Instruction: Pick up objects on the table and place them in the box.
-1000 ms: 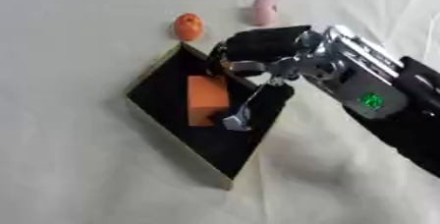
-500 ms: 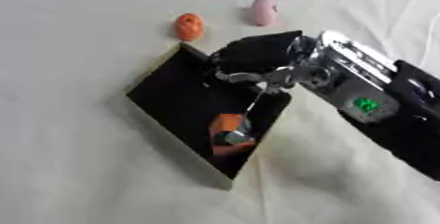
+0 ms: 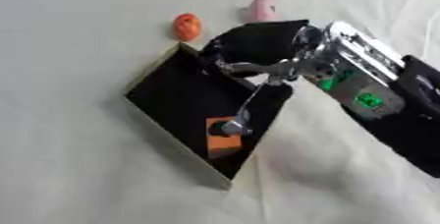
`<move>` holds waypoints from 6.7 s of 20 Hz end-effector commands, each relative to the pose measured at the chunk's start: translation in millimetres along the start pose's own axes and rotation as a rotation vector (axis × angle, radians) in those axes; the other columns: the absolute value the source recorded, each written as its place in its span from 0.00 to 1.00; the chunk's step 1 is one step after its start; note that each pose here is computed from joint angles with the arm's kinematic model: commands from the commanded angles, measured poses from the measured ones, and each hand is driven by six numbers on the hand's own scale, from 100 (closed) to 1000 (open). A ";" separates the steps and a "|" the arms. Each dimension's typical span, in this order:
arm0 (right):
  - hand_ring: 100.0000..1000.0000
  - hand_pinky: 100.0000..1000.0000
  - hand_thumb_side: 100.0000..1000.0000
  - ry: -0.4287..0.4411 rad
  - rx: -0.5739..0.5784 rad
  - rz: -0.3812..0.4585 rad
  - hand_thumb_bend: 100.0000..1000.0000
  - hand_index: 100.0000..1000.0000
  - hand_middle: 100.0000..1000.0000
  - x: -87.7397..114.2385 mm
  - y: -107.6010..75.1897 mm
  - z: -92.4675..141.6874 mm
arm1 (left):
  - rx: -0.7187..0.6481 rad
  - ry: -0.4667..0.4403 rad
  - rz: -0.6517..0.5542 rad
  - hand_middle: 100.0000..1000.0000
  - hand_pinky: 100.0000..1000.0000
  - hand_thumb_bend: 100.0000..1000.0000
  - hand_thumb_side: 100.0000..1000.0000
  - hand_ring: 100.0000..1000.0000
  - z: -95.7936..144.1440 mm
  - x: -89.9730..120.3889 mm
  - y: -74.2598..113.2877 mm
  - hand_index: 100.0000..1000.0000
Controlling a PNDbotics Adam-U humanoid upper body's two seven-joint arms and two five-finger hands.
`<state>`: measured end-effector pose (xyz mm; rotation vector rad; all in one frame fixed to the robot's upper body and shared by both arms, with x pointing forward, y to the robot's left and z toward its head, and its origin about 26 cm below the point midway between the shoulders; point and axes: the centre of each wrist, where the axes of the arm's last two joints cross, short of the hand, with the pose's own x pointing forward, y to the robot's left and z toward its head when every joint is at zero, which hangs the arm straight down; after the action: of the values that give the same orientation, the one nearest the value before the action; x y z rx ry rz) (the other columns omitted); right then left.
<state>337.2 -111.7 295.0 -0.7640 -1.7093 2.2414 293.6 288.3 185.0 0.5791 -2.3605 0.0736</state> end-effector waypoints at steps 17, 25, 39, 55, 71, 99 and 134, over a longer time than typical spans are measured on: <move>0.87 0.90 0.39 0.503 -0.237 -0.203 0.33 0.77 0.69 -113.5 -8.8 41.7 | -0.013 -0.021 -0.007 0.70 0.55 0.00 0.93 0.57 -3.5 4.7 1.7 0.59; 0.88 0.90 0.38 0.662 -0.222 -0.235 0.33 0.77 0.68 -154.6 12.6 33.9 | -0.019 -0.025 -0.005 0.71 0.55 0.00 0.93 0.57 -4.5 5.4 1.0 0.59; 0.89 0.91 0.34 0.794 -0.227 -0.283 0.31 0.77 0.68 -189.1 34.5 29.4 | -0.029 -0.050 0.005 0.71 0.55 0.00 0.94 0.57 -10.3 9.1 -1.9 0.59; 0.88 0.89 0.32 0.940 -0.254 -0.249 0.21 0.77 0.67 -202.8 55.1 29.0 | -0.040 -0.059 0.005 0.71 0.55 0.00 0.94 0.57 -12.2 10.4 -2.9 0.58; 0.73 0.74 0.14 0.931 -0.339 -0.249 0.00 0.68 0.53 -202.5 53.9 28.8 | -0.057 -0.062 -0.001 0.71 0.55 0.00 0.90 0.56 -12.2 10.2 -2.1 0.58; 0.72 0.73 0.15 0.268 -0.368 -0.081 0.00 0.71 0.56 -73.6 -57.2 62.8 | -0.064 -0.064 -0.021 0.70 0.54 0.00 0.88 0.56 -13.5 9.7 2.3 0.58; 0.73 0.73 0.18 -0.058 -0.013 -0.152 0.00 0.70 0.56 3.3 -1.0 2.0 | -0.073 -0.063 -0.002 0.71 0.54 0.00 0.87 0.58 -12.6 10.2 -1.5 0.58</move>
<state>332.5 -110.8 290.5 -0.5271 -1.7430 2.1644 296.6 285.2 193.4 0.5509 -2.3838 -0.0168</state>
